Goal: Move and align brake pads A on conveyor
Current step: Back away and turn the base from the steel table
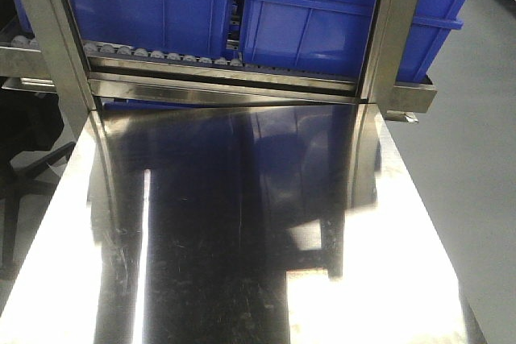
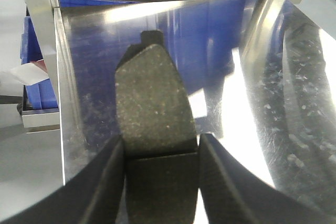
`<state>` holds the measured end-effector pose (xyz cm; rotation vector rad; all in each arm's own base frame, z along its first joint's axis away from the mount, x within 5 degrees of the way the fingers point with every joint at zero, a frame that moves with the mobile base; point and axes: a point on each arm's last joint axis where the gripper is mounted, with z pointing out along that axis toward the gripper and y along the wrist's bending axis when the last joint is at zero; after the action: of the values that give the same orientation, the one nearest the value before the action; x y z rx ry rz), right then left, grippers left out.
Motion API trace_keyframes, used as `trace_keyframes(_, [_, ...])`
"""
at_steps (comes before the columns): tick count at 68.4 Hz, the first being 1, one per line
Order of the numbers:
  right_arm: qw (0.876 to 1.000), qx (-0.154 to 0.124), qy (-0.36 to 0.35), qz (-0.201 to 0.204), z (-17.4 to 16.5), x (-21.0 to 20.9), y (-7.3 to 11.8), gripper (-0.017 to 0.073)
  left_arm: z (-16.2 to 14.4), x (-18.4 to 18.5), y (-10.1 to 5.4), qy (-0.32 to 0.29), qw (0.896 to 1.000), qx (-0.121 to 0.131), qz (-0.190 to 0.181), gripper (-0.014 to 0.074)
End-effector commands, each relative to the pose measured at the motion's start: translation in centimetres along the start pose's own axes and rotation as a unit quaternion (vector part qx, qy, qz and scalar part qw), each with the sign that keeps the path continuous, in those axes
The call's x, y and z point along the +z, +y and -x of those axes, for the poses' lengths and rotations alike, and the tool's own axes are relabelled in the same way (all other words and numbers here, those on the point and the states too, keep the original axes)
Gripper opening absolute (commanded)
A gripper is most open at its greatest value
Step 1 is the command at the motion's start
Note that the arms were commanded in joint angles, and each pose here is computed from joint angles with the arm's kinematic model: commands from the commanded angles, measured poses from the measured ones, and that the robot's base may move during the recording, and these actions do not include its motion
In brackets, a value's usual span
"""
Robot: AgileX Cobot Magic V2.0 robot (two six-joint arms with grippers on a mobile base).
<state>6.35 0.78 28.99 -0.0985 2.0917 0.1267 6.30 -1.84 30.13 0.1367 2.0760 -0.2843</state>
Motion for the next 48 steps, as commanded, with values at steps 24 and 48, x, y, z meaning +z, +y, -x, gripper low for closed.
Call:
trace_keyframes(24, [0.998,-0.009,-0.059,0.002,1.6,-0.52,0.08,-0.0005,1.53,-0.44,-0.31,-0.054,0.998,0.0,-0.012,-0.0007])
trace_keyframes(48, [0.998,-0.009,-0.058,0.002,1.58,-0.51,0.07,-0.0005,1.53,-0.44,-0.31,-0.054,0.998,0.0,-0.012,-0.0007])
